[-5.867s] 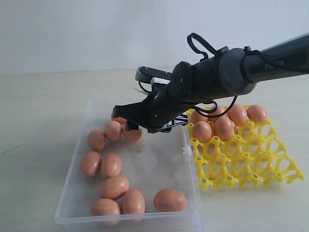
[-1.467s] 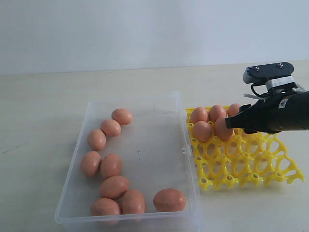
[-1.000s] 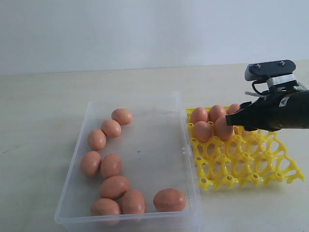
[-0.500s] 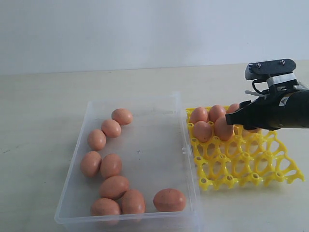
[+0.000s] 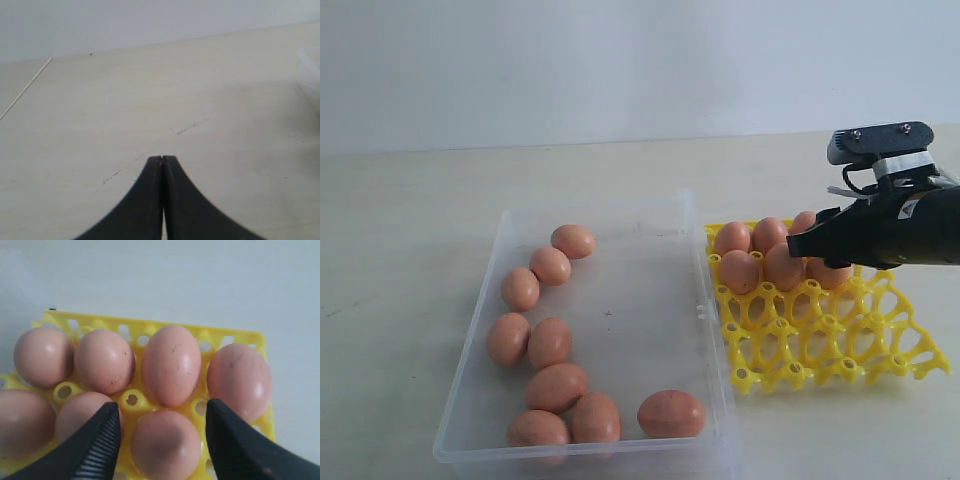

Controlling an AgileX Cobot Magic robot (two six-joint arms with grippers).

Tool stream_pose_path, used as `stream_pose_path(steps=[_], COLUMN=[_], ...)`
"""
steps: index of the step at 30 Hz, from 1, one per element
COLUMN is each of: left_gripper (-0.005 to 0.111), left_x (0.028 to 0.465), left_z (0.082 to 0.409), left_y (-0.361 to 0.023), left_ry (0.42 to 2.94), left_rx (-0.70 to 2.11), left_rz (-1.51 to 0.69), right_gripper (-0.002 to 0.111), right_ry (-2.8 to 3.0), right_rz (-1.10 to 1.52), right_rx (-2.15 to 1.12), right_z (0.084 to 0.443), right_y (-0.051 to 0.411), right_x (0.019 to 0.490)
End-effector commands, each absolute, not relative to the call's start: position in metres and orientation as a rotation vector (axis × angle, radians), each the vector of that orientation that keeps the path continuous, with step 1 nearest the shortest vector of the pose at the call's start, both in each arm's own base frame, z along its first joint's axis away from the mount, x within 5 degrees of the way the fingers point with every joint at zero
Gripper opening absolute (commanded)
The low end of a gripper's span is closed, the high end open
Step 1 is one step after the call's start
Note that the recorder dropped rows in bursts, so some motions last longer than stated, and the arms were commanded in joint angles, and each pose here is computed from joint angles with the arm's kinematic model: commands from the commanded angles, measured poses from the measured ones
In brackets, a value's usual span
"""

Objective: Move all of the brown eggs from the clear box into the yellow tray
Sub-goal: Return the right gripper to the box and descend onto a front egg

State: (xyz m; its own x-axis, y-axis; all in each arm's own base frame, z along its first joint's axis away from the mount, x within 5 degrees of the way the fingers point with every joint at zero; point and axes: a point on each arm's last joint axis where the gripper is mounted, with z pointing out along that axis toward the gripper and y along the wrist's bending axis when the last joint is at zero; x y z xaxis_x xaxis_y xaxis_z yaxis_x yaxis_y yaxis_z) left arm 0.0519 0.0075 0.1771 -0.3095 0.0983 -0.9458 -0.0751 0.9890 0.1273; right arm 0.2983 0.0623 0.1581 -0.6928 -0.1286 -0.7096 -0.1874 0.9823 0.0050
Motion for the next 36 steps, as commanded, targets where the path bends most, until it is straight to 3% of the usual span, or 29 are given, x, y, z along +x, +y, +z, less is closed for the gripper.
stream_pose_path(steps=[1,4,10,17,20,28,36], left_gripper=[0.000,0.000,0.000,0.000,0.000,0.000,0.000], left_x=[0.052,0.052,0.052,0.052,0.052,0.052,0.052], left_z=[0.179,0.179,0.179,0.179,0.179,0.179,0.179], left_y=[0.007,0.007,0.007,0.007,0.007,0.007,0.007], left_ry=[1.865,1.865,1.865,1.865,1.865,1.865,1.865], left_rx=[0.019,0.019,0.019,0.019,0.019,0.019,0.019], left_rz=[0.166,0.166,0.166,0.166,0.166,0.166,0.166], right_gripper=[0.051,0.043,0.012,0.008,0.013,0.051,0.054], right_ry=[2.384,2.469,2.574,2.507,2.484,2.637,2.681], right_rz=[0.146,0.176,0.226,0.422,0.475,0.402,0.179], right_rx=[-0.143,-0.203,-0.557,-0.880,-0.963,-1.235,-1.563], right_z=[0.162,0.171,0.201,0.236,0.239,0.197,0.173], right_y=[0.066,0.081,0.136,0.211,0.238,0.268,0.276], right_x=[0.297,0.297,0.292,0.275,0.270,0.253,0.229])
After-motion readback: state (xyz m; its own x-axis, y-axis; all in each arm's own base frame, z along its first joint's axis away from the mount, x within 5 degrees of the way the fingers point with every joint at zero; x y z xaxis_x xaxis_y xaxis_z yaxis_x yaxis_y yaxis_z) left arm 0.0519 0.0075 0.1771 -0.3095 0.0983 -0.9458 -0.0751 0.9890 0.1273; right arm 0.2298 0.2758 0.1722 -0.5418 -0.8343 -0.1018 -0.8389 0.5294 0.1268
